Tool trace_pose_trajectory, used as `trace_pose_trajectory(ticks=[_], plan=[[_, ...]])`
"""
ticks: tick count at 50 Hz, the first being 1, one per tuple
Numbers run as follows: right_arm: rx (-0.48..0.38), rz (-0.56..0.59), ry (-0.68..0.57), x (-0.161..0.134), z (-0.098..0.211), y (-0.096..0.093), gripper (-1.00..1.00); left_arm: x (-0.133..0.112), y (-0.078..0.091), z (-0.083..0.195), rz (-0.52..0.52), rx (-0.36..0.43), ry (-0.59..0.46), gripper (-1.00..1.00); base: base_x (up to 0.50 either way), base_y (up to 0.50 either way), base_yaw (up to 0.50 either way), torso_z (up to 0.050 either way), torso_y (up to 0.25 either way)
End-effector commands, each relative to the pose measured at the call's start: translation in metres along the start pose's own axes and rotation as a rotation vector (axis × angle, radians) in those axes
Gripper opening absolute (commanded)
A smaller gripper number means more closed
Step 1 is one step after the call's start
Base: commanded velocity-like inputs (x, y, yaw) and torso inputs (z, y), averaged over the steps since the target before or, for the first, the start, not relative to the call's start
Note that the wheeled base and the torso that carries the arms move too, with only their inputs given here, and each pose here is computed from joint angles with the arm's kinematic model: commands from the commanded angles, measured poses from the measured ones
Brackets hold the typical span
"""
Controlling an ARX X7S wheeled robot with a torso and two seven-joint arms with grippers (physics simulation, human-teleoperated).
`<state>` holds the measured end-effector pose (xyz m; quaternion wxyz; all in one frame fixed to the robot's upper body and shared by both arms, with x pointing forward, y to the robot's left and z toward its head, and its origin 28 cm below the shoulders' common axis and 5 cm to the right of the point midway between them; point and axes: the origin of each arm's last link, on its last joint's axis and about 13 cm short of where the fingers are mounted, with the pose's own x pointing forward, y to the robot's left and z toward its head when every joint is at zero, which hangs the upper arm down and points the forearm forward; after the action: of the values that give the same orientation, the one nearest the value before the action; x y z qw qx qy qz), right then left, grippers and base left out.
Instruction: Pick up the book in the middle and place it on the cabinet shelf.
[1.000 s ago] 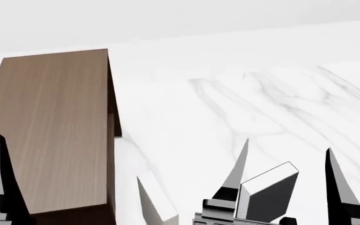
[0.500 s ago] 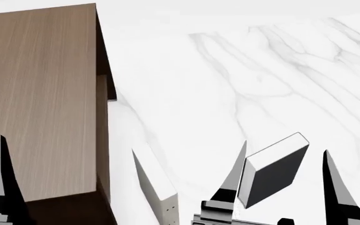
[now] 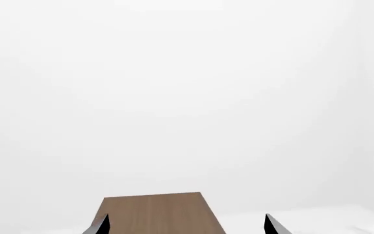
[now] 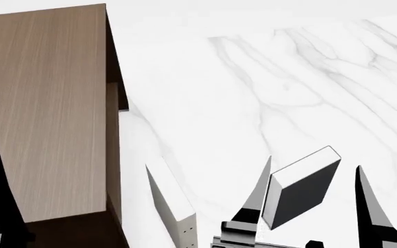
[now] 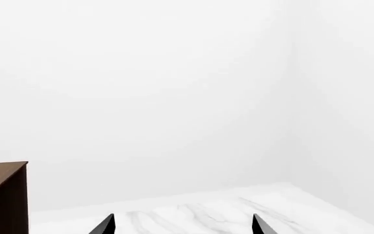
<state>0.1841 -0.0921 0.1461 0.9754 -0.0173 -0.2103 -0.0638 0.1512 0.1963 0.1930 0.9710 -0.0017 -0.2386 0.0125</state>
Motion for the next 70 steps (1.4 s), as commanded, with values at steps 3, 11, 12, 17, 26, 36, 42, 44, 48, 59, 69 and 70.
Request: trace_pose_trajectory(ticks=[3,11,12,17,26,36,42,44,48,59,69,70], plan=[[-0.006,-0.003,-0.006,0.0,0.001,0.0,1.0,-0.003,0.002,0.005,0.036,0.011,0.051,1.0,0.0,0.0,0.0,0.0,0.0],[0.088,-0.005,-0.02,0.006,0.023,0.006,1.0,-0.004,0.001,0.001,0.05,0.013,0.07,1.0,0.0,0.0,0.0,0.0,0.0],[0.096,-0.006,-0.016,0.008,0.026,0.007,1.0,-0.004,0.001,0.001,0.051,0.011,0.073,1.0,0.0,0.0,0.0,0.0,0.0],[0.166,-0.062,-0.029,0.046,0.052,0.028,1.0,-0.004,0.0,0.0,0.051,0.017,0.077,1.0,0.0,0.0,0.0,0.0,0.0],[0.127,-0.155,0.02,0.136,0.077,0.066,1.0,-0.002,0.003,-0.002,0.066,0.038,0.076,1.0,0.0,0.0,0.0,0.0,0.0],[0.302,-0.254,0.263,0.222,0.09,0.081,1.0,-0.002,0.003,-0.003,0.067,0.031,0.071,1.0,0.0,0.0,0.0,0.0,0.0],[0.202,-0.508,0.297,0.257,0.071,0.082,1.0,-0.003,0.003,-0.004,0.066,0.015,0.08,1.0,0.0,0.0,0.0,0.0,0.0],[0.236,-0.543,0.362,0.26,0.067,0.086,1.0,-0.002,0.001,-0.004,0.061,0.009,0.081,1.0,0.0,0.0,0.0,0.0,0.0],[0.096,-0.731,0.285,0.268,0.066,0.085,1.0,-0.002,0.0,-0.006,0.042,0.007,0.085,1.0,0.0,0.0,0.0,0.0,0.0],[0.089,-0.927,0.439,0.257,0.041,0.081,1.0,-0.003,-0.002,-0.008,0.022,0.016,0.097,1.0,0.0,0.0,0.0,0.0,0.0],[0.184,-1.023,0.658,0.252,0.026,0.091,1.0,-0.004,-0.002,-0.007,0.024,0.016,0.102,1.0,0.0,0.0,0.0,0.0,0.0],[0.185,-1.023,0.67,0.252,0.026,0.092,1.0,-0.003,-0.002,-0.007,0.025,0.015,0.101,1.0,0.0,0.0,0.0,0.0,0.0]])
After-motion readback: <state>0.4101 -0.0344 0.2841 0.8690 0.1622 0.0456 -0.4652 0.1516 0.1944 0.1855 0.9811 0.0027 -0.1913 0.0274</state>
